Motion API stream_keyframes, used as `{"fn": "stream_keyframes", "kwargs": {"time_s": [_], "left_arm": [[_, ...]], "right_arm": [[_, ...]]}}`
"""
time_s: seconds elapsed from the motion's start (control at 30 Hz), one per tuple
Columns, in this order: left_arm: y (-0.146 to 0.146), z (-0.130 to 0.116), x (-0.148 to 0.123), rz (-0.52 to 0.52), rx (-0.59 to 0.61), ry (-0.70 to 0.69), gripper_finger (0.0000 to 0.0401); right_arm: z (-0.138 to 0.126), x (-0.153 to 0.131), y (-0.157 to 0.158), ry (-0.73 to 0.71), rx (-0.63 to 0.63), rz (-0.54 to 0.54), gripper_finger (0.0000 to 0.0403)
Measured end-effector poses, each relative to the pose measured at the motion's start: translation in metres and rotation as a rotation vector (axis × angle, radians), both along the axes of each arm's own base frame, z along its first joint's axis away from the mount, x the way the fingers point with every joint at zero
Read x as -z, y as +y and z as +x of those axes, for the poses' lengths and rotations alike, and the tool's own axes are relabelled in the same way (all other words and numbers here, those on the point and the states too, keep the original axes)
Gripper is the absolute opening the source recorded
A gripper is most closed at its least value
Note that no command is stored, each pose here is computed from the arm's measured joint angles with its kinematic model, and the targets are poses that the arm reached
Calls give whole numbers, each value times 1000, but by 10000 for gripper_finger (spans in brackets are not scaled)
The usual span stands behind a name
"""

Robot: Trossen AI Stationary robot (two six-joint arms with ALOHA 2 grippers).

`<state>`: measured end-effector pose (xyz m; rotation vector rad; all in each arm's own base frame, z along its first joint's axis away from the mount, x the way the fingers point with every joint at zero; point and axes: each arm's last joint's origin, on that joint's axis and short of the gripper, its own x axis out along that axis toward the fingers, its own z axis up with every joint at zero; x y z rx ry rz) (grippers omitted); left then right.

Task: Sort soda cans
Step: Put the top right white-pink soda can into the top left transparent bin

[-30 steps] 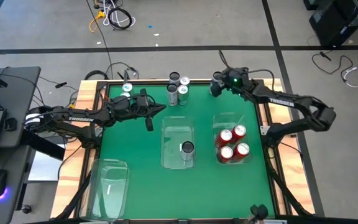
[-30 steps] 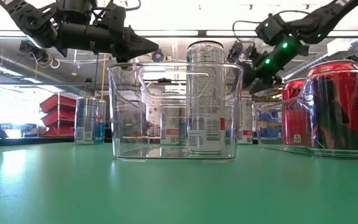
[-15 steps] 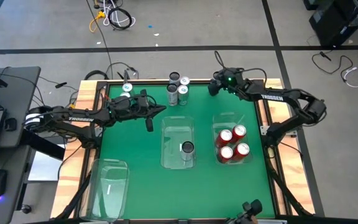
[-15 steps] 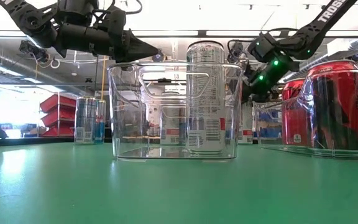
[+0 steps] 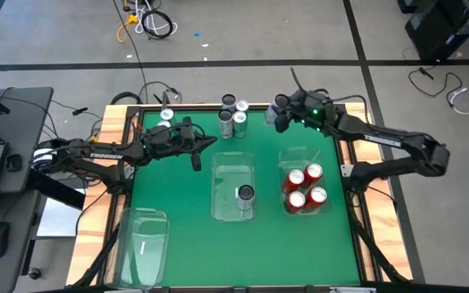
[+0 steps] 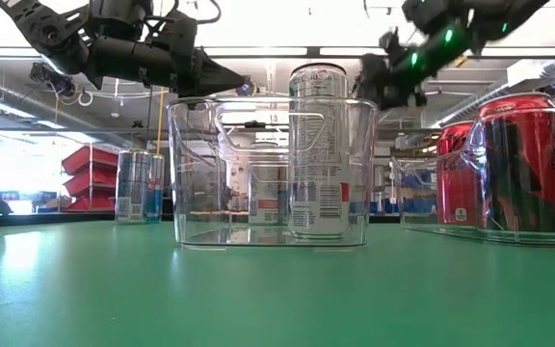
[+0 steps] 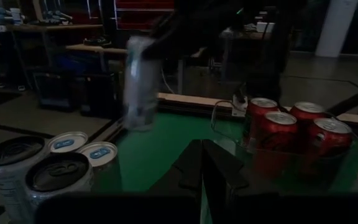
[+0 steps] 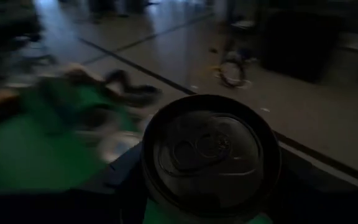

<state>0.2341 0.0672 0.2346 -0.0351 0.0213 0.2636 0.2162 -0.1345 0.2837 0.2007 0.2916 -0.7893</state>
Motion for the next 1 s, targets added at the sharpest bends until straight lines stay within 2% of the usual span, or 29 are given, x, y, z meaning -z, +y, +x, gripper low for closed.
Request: {"fn": "stream_keyframes", "kwargs": {"time_s": [0.23, 0.4, 0.63, 1.0], "left_arm": [[0, 0, 0, -4, -3, 0, 17], [0, 0, 0, -6, -3, 0, 17], [0, 0, 0, -7, -7, 1, 17], [0, 0, 1, -9, -7, 8, 17]], "right_arm": [[24, -44, 68, -24, -192, -33, 237], [45, -53, 110, -19, -300, -44, 237], [79, -25, 143, 68, -400, 16, 237], [110, 26, 150, 208, -366, 71, 237]]}}
